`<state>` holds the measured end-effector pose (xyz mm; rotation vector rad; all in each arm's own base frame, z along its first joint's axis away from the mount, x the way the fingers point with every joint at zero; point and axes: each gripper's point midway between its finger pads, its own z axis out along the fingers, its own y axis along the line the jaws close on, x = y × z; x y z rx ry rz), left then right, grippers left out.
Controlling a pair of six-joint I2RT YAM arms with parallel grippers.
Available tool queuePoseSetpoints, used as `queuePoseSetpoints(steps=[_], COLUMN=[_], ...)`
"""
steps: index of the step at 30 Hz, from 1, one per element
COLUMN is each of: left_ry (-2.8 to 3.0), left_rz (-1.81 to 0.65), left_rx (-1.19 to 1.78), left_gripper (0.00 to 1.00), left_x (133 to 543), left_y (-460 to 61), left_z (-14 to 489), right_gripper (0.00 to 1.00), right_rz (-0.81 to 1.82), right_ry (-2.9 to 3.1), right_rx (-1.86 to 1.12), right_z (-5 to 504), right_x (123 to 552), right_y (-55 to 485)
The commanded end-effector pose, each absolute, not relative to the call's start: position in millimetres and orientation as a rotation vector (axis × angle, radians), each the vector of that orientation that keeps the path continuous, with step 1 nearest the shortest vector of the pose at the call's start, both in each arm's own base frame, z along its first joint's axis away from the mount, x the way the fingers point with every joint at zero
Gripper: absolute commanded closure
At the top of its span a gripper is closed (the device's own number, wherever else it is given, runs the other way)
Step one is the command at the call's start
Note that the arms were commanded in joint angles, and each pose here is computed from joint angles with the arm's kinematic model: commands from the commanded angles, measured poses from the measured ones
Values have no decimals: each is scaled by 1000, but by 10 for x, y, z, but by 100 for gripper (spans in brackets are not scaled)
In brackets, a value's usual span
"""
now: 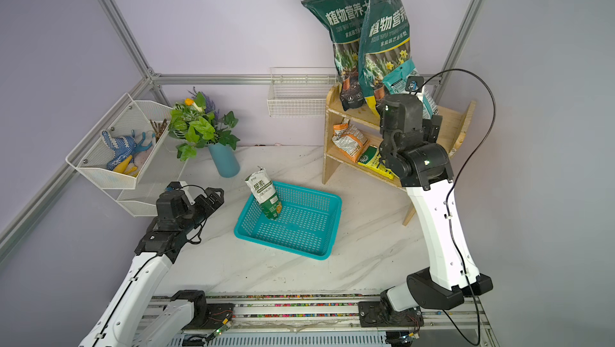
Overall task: Take down the fertilizer bag from the shelf
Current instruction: Pick up the fertilizer bag from the shelf.
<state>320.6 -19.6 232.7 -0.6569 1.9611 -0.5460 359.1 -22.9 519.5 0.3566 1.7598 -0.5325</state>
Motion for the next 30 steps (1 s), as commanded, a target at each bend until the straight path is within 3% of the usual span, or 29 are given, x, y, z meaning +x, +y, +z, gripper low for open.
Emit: queuePoseSetpoints(steps=[1, 15, 17, 19, 21, 30], left_ry=[1934, 1953, 1953, 1953, 1952, 1937], left_rz=[-553, -564, -563, -563, -571, -651], left_rx=[-624, -628, -629, -628, -623, -572], left_gripper=[0, 0, 0, 0, 0, 0], left_x=[3233, 3286, 3285, 3286, 3288, 3284], left_y=[-205, -225, -222, -224, -235, -354], left_z=[2525, 2476, 2473, 2472, 2483, 2581], right_gripper=[9, 17, 29, 57, 74, 94], right_rz=[-521, -468, -463, -454, -448, -406], right_ry=[1788, 1900, 1909, 1917, 1918, 1865], right_rx=[351, 394, 390, 387, 394, 441], right_z=[5139, 4764, 4738, 4717, 4716, 4911], right_x=[3708, 4157, 4198, 4227, 4231, 4042], right_y=[-270, -485, -482, -484, -496, -554])
